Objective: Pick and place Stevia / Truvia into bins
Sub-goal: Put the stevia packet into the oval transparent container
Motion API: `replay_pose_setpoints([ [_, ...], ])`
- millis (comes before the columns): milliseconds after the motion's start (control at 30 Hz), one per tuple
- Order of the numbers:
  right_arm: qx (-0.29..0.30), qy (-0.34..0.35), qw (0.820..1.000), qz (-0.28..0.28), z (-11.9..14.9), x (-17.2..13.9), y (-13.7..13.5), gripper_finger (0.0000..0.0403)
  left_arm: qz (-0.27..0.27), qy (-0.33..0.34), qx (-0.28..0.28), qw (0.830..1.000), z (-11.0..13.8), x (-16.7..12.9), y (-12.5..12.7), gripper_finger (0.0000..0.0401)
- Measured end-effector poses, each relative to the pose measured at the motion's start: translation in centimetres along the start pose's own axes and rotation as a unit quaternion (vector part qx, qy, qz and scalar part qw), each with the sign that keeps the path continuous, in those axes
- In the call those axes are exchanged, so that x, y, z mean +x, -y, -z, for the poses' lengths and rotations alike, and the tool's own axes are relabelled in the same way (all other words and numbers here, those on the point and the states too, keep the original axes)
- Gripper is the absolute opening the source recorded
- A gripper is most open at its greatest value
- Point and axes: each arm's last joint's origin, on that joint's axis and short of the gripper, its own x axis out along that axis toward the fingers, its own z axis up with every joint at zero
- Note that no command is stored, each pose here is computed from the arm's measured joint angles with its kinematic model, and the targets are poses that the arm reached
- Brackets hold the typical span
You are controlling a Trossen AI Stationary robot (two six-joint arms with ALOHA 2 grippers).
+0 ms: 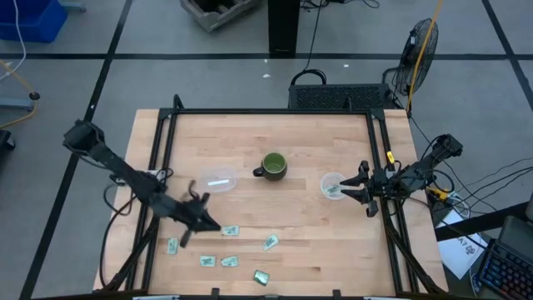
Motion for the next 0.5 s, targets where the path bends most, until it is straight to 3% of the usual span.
replay_pose_setpoints([
  [233,0.000,0.000,1.000,0.000,0.0,0.0,0.0,0.0126,-0.068,-0.112,0.074,0.989,-0.9,4.4,1.3,0.0026],
  [367,0.000,0.000,1.000,0.000,0.0,0.0,0.0,0.0126,-0.095,-0.132,0.066,0.984,-1.4,6.1,0.8,0.0026],
  [500,0.000,0.000,1.000,0.000,0.0,0.0,0.0,0.0126,-0.151,-0.208,0.054,0.965,0.0,6.6,-0.2,0.0026],
])
